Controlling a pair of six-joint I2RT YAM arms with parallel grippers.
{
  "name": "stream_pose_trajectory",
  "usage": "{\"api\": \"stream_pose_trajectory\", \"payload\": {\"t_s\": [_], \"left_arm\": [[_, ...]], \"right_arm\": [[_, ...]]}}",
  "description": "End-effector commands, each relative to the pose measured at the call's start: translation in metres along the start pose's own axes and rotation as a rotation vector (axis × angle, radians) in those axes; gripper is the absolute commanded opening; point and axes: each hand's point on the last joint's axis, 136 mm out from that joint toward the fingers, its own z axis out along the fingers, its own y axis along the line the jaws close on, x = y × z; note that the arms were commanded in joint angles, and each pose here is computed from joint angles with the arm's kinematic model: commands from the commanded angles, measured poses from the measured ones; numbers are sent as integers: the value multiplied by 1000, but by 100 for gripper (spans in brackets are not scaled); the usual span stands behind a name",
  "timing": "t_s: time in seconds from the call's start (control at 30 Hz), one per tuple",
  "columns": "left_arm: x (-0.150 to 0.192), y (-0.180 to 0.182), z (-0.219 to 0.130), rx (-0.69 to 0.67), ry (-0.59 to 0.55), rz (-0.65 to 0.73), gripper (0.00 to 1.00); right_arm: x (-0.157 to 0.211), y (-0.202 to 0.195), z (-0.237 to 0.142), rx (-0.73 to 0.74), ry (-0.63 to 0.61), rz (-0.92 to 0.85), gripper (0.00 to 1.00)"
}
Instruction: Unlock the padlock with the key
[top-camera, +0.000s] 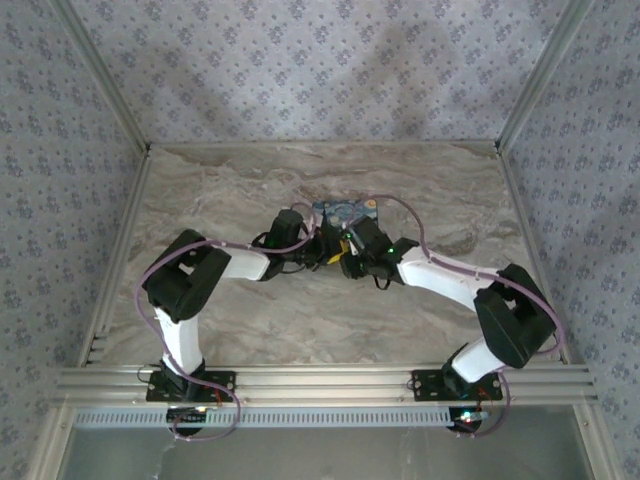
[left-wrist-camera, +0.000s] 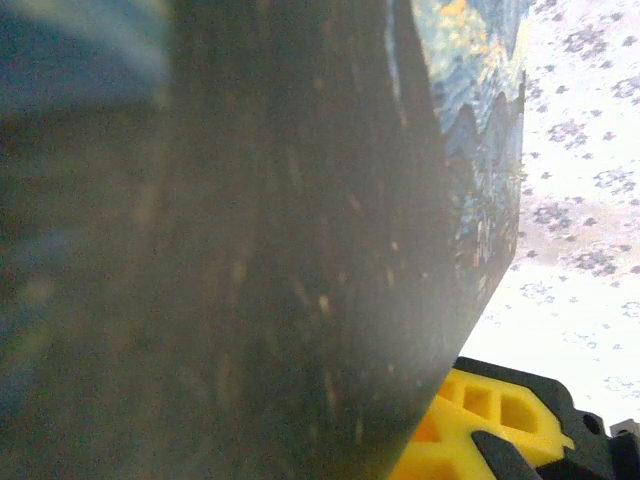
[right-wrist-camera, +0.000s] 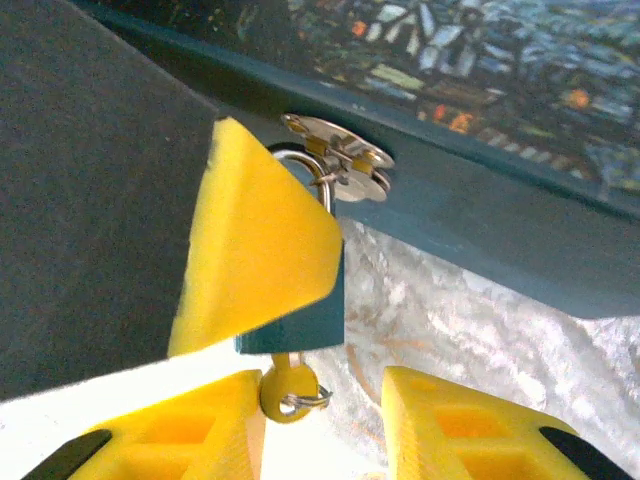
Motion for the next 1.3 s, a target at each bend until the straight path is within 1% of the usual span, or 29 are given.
{"api": "stream_pose_trajectory", "payload": {"t_s": [0.0,0.07,0.2,0.3,0.4,0.67,0.77,0.87,1.0,1.13,1.27], "left_arm": [[9,9,-6,-79,10,49,9],[13,13,-5,-102,13,56,13],[15,28,-7,-158,2,45,33],[17,34,-8,-173,1,41,41],[16,32,-10,-170,-10,44,41],[14,20,-26,-167,-38,76,42],[12,17,-39,-195,-64,113,42],[9,16,-55,-244,-99,153,46],[-5,14,-79,-302,-168,195,52],[-25,12,-98,-355,-209,231,55],[-48,5,-105,-366,-249,254,56]], "right_arm": [[-1,-8,-16,5,-56,80,37],[3,-12,-17,12,-61,99,37],[9,-22,-15,6,-68,155,37],[9,-26,-16,-9,-80,194,37],[8,-29,-18,-6,-92,209,36],[17,-19,-17,-14,-83,187,35],[21,-17,-17,-11,-83,182,35],[23,-14,-20,-18,-94,175,36],[25,-9,-23,-24,-105,152,36],[28,-6,-22,-23,-98,129,36],[29,-3,-23,-14,-102,105,37]]}}
